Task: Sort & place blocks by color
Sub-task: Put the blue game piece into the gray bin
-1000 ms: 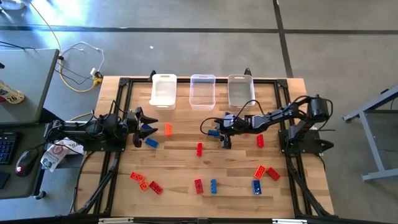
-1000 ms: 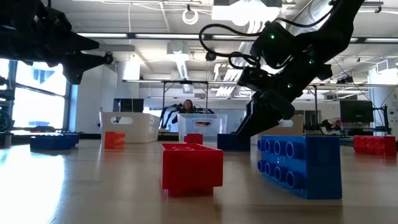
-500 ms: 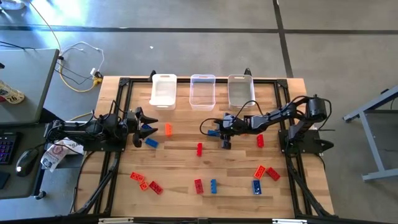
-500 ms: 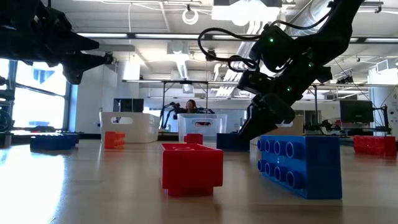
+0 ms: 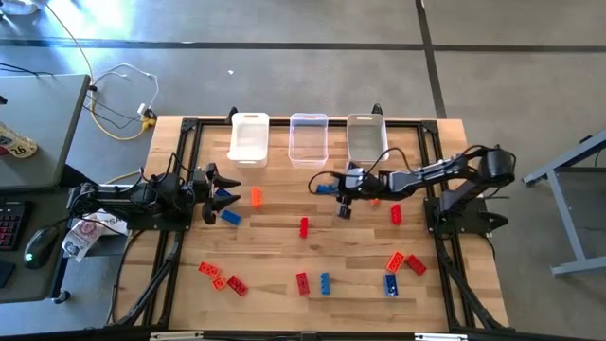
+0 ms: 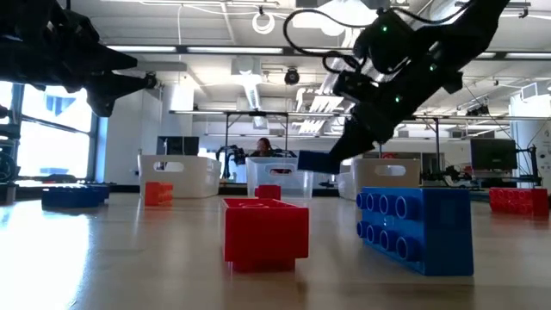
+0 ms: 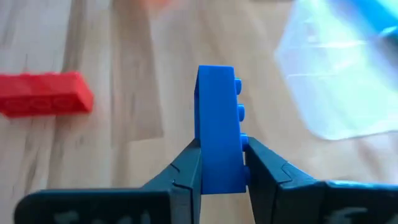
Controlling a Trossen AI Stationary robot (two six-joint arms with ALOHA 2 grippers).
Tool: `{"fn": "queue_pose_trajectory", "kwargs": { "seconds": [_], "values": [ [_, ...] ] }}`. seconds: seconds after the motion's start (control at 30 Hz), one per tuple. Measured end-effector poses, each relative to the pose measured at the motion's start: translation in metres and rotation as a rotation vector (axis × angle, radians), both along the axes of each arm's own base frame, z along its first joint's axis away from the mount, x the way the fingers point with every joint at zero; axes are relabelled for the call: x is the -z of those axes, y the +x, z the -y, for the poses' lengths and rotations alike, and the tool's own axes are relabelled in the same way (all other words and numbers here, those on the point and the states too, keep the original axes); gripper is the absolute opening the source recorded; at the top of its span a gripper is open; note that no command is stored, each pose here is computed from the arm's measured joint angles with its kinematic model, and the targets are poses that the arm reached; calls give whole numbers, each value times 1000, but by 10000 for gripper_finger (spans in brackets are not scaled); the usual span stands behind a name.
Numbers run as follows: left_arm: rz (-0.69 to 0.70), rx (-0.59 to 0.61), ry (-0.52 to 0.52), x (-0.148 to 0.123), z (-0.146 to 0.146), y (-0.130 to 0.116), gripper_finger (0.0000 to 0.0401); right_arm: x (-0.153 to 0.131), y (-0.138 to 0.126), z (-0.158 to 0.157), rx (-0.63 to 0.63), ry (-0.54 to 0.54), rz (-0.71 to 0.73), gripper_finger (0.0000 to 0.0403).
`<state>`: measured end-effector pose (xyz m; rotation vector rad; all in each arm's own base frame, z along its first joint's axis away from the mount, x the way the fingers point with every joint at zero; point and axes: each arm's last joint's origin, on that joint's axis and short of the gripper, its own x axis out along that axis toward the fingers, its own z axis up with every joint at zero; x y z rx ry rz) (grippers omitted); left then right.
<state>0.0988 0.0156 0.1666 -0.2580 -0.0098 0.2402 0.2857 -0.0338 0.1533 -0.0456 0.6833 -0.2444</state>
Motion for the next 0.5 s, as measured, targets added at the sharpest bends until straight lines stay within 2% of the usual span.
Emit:
{"fn": "queue_pose_trajectory", "kwargs": {
  "seconds": [0.5],
  "values": [
    [-2,0,0,0,0,0,216,-67,-39,39,303,-240,135,69]
  ]
}}
